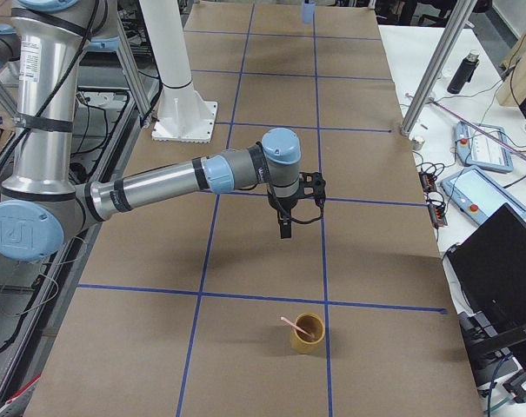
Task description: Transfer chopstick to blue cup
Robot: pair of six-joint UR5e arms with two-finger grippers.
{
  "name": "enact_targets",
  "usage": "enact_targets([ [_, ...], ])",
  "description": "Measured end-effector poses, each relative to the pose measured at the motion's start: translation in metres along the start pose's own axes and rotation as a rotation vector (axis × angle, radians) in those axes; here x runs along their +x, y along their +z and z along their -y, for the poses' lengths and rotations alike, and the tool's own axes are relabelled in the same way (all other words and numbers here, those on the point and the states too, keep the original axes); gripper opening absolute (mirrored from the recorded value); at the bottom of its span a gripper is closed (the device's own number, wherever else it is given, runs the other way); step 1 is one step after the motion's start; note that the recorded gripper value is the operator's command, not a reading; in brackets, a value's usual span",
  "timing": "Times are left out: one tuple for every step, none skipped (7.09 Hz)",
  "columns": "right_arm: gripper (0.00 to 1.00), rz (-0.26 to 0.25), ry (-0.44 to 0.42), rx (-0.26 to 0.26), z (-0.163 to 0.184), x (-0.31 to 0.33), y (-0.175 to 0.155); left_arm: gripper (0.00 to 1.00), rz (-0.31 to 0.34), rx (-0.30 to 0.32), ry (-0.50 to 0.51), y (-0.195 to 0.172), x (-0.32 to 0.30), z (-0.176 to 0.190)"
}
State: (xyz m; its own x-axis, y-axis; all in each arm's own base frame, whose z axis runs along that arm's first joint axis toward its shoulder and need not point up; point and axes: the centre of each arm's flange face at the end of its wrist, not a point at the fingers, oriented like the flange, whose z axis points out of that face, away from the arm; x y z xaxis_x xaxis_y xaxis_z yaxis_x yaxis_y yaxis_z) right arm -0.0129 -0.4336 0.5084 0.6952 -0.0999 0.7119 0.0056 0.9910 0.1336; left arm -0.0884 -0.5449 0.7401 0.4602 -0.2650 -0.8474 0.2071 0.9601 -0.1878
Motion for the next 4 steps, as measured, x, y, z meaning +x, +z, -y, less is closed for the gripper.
enact_targets([
  [1.0,0.005,-0.001,0.0,-0.001,-0.001,-0.001,0.0,-0.041,0.002,-0.026,-0.025,0.056,0.0],
  [1.0,0.007,-0.002,0.0,-0.001,-0.002,-0.001,0.0,-0.061,0.003,-0.042,-0.037,0.127,-0.007],
  [1.0,0.009,-0.003,0.001,-0.001,-0.002,-0.002,0.0,-0.054,-0.015,-0.04,-0.026,0.216,-0.027],
  [1.0,0.01,-0.005,0.002,-0.001,-0.003,-0.002,0.0,-0.024,-0.024,-0.043,-0.003,0.31,-0.063],
])
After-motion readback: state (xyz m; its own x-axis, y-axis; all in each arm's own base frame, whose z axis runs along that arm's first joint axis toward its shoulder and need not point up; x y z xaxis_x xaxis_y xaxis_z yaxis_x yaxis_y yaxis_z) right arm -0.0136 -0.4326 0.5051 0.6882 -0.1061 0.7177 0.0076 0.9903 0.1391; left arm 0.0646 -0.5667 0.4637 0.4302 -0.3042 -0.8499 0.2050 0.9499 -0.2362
